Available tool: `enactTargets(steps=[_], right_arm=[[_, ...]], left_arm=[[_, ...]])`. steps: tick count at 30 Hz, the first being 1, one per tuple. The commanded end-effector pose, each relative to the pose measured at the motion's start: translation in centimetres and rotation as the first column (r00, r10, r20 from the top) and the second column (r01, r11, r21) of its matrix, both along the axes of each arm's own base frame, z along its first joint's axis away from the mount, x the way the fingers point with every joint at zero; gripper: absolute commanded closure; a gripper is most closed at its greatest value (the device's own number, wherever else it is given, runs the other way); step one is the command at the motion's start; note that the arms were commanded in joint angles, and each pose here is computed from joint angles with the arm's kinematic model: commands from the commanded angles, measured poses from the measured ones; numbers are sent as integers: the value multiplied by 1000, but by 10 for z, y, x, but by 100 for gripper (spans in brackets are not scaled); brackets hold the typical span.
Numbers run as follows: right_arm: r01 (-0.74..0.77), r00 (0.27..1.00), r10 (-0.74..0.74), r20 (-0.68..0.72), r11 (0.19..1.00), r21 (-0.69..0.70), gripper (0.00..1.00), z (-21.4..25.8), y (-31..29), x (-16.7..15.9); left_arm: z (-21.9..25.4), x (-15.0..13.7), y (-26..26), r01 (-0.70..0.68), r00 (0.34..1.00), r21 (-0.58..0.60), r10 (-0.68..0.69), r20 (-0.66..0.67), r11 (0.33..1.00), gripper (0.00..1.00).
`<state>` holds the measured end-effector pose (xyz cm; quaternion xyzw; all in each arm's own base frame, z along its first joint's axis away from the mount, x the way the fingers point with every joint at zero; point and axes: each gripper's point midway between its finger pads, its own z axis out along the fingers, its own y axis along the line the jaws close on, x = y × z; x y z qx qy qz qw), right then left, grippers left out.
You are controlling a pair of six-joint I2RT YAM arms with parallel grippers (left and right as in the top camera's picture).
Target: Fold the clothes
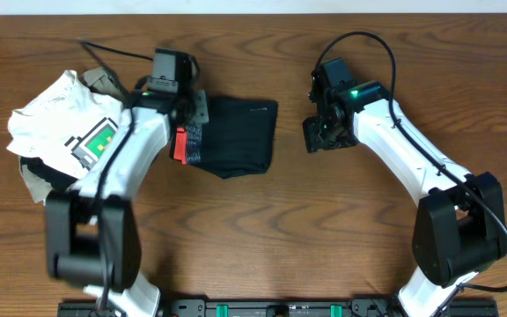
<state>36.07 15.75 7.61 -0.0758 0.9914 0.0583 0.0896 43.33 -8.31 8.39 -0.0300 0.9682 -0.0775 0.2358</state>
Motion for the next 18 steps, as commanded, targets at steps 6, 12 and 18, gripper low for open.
enactTargets(steps=[6, 12, 18], right_arm=[[-5, 1000, 5, -16, 1000, -15, 42, -1, -4, -5], [-5, 1000, 5, -22, 1000, -18, 42, -2, -5, -6], [-6, 1000, 5, -23, 1000, -19, 42, -2, -5, -6]], left_arm=[[-71, -1, 14, 68, 990, 117, -52, -130, 991, 56], [-98, -39, 27, -41, 950, 148, 84, -301, 988, 56], [-102, -102, 30, -200, 811, 189, 271, -519, 961, 58]])
